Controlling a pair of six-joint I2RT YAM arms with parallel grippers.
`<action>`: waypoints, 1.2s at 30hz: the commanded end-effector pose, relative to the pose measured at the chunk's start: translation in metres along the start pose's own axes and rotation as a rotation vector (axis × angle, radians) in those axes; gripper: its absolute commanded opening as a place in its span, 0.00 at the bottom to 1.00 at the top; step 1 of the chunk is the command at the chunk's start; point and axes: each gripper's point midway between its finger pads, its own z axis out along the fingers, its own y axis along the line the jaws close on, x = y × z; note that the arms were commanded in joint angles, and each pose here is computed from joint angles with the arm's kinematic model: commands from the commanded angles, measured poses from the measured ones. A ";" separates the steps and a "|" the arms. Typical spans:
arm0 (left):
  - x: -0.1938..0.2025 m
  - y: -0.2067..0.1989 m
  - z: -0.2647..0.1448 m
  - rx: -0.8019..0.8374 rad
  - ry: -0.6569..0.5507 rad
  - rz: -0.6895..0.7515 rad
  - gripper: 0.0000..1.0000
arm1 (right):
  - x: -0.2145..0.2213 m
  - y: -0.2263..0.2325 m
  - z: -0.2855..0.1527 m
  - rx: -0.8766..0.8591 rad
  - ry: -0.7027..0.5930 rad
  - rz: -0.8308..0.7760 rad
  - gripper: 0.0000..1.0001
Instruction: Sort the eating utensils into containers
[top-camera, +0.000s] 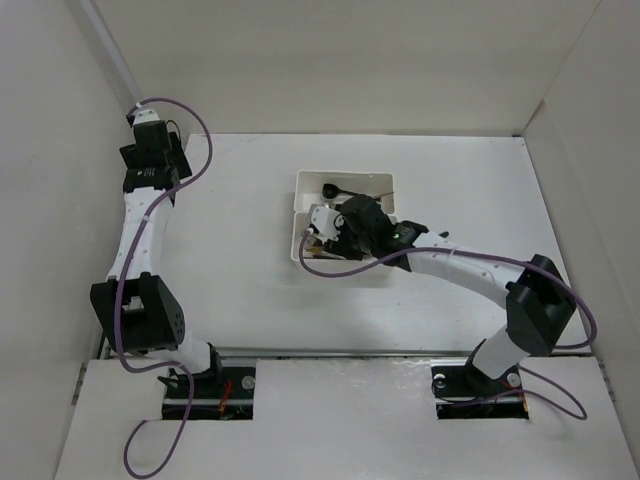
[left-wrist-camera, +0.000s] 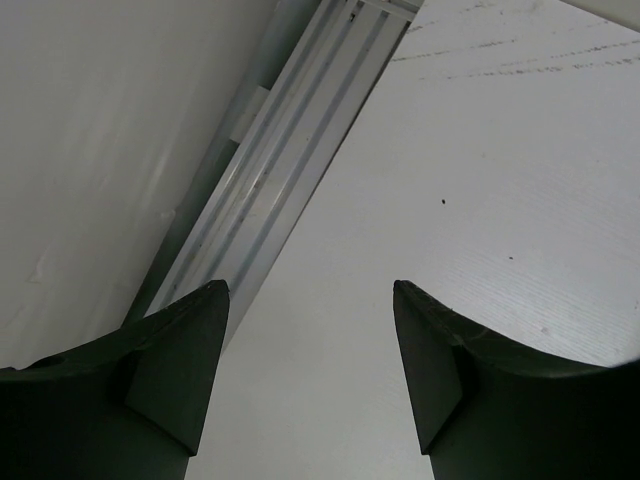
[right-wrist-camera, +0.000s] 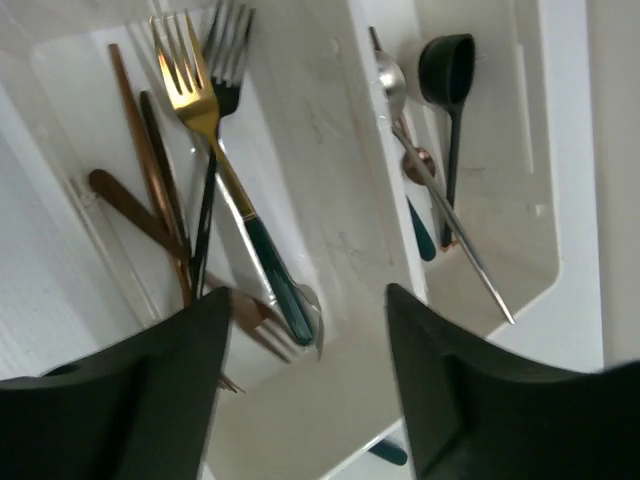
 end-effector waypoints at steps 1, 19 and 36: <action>-0.012 0.006 -0.009 -0.008 -0.048 -0.012 0.64 | -0.032 -0.033 -0.019 0.123 -0.096 -0.021 0.67; -0.006 0.000 -0.004 0.020 -0.027 -0.005 0.64 | 0.191 -0.100 -0.035 -0.192 0.096 -0.049 0.71; 0.001 0.011 0.002 -0.044 -0.017 0.039 0.65 | 0.261 -0.068 0.010 -0.360 0.194 0.082 0.72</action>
